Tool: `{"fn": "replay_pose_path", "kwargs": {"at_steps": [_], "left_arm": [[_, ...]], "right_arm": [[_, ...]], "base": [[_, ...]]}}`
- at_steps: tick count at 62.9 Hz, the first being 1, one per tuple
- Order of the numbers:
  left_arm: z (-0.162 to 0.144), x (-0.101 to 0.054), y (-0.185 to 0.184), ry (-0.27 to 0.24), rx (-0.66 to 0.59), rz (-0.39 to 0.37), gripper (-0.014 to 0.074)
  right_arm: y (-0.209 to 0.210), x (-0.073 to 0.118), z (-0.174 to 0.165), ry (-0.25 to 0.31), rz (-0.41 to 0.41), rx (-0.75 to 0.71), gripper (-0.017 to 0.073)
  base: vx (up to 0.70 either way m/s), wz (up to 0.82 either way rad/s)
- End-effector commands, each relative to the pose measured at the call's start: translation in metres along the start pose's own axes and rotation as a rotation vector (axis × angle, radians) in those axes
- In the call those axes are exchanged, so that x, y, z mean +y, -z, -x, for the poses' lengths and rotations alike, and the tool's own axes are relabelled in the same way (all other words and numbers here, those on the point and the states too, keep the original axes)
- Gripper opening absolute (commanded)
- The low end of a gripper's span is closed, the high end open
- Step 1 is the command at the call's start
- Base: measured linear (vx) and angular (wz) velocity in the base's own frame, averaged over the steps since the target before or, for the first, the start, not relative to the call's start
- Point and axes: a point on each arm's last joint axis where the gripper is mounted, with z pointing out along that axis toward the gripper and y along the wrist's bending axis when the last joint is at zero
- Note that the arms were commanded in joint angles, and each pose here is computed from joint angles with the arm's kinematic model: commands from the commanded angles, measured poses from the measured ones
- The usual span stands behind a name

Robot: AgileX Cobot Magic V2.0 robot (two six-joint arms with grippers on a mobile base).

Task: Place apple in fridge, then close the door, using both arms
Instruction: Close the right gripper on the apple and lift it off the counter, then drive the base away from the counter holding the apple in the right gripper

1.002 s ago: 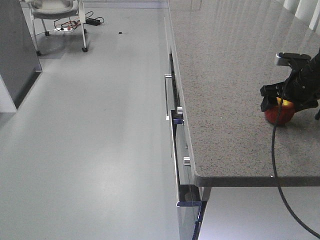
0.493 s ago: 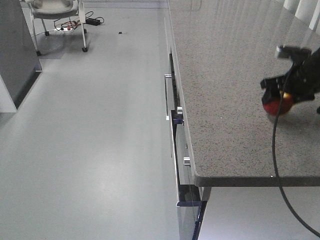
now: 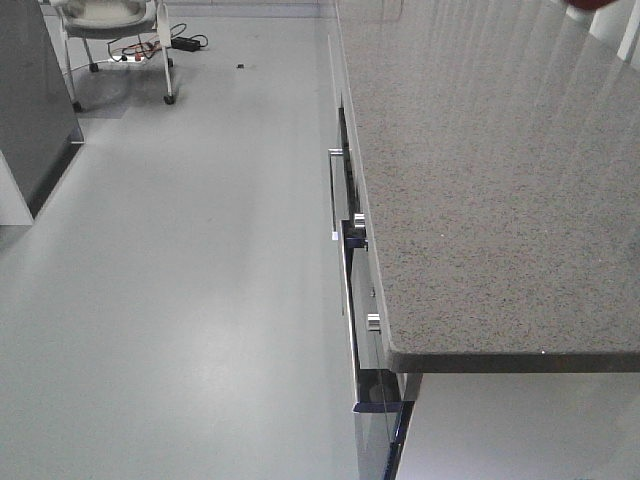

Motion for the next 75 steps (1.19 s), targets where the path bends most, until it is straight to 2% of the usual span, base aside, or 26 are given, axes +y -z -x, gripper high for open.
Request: {"fn": "replay_pose_path", "kwargs": {"at_steps": [1,8,13,19,23,32,40,50,75], "left_arm": [[-0.002,-0.002,-0.001,0.002,-0.042,-0.026,-0.0006],[-0.002,-0.002,-0.001,0.002,-0.042,-0.026,-0.0006],[-0.002,-0.002,-0.001,0.002,-0.042,-0.026,-0.0006],[-0.002,-0.002,-0.001,0.002,-0.042,-0.026,-0.0006],[-0.002,-0.002,-0.001,0.002,-0.042,-0.026,-0.0006],[-0.002,-0.002,-0.001,0.002,-0.042,-0.026,-0.0006],[-0.002,-0.002,-0.001,0.002,-0.042,-0.026,-0.0006],[-0.002,-0.002,-0.001,0.002,-0.042,-0.026,-0.0006],[-0.002,-0.002,-0.001,0.002,-0.042,-0.026,-0.0006]], "right_arm": [[0.054,0.04,0.007,0.067,0.029,-0.109,-0.0006],[0.082,0.069,-0.008,0.073,0.065,-0.134,-0.0006],[0.09,0.084,-0.032,0.061,0.106,-0.122,-0.0006],[0.094,0.096,-0.058,0.06,0.111,-0.138,-0.0006],[0.097,0.105,-0.078,0.041,0.11,-0.153,-0.0006],[0.108,0.12,-0.104,0.026,0.087,-0.215,-0.0006],[0.118,0.128,-0.114,0.039,0.059,-0.25,-0.0006],[0.126,0.136,-0.117,0.056,0.061,-0.264,-0.0006],[0.128,0.139,-0.119,0.059,0.075,-0.254,-0.0006]], "base": [[0.0,0.0],[0.0,0.0],[0.0,0.0],[0.0,0.0],[0.0,0.0],[0.0,0.0],[0.0,0.0],[0.0,0.0],[0.0,0.0]]}}
